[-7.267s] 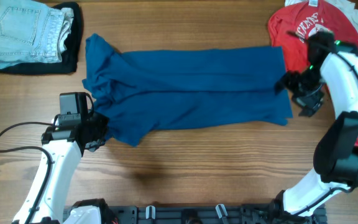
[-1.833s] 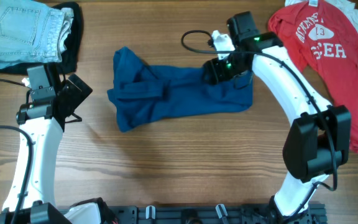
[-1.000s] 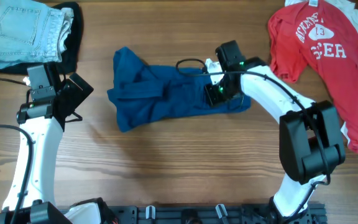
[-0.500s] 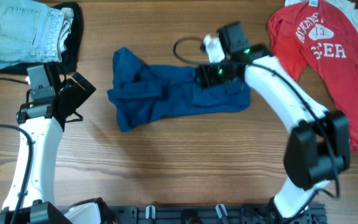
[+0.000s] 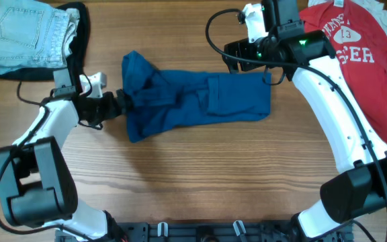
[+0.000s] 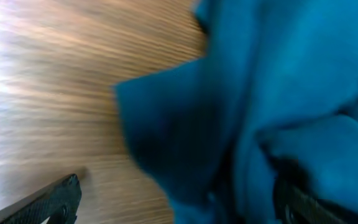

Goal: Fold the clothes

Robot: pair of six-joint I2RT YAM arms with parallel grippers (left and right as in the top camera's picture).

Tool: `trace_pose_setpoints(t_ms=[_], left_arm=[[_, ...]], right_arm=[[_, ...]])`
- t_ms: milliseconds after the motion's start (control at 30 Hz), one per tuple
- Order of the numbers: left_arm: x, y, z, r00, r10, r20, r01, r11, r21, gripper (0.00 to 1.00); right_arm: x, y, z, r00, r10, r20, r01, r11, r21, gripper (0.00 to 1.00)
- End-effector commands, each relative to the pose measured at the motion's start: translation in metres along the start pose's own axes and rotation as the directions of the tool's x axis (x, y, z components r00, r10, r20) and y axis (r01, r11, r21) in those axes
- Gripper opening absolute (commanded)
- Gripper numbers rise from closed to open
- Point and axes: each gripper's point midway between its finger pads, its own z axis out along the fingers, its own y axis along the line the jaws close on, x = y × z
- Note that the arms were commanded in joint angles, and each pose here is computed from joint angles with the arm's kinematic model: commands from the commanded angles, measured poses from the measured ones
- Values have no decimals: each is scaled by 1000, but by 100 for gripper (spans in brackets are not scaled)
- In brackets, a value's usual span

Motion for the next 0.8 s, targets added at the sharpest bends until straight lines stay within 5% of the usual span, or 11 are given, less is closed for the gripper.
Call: trace_pose_setpoints(t_ms=[0,100,400,533,767], left_arm=[[-9,-31,-5,985,170,40,-174,971,165,100],[-19,-39,-20,978,191,86,-207,946,251,100],[-20,-17,-35,967,226,119,-249,937,247,100],[-26,-30,-55,944,246,220,-315,869,381,100],[-27,-20,-30,924,338,176,-374,896,239,100]], right_arm=[[2,-6,3,1000,-14,-11,14,1000,21,98],[3,-6,3,1000,-14,-15,15,1000,21,99],[8,-6,3,999,-12,-35,13,1000,20,99],[11,-7,3,999,-10,-45,11,1000,29,99],[10,-9,4,999,-8,-42,10,999,38,99]])
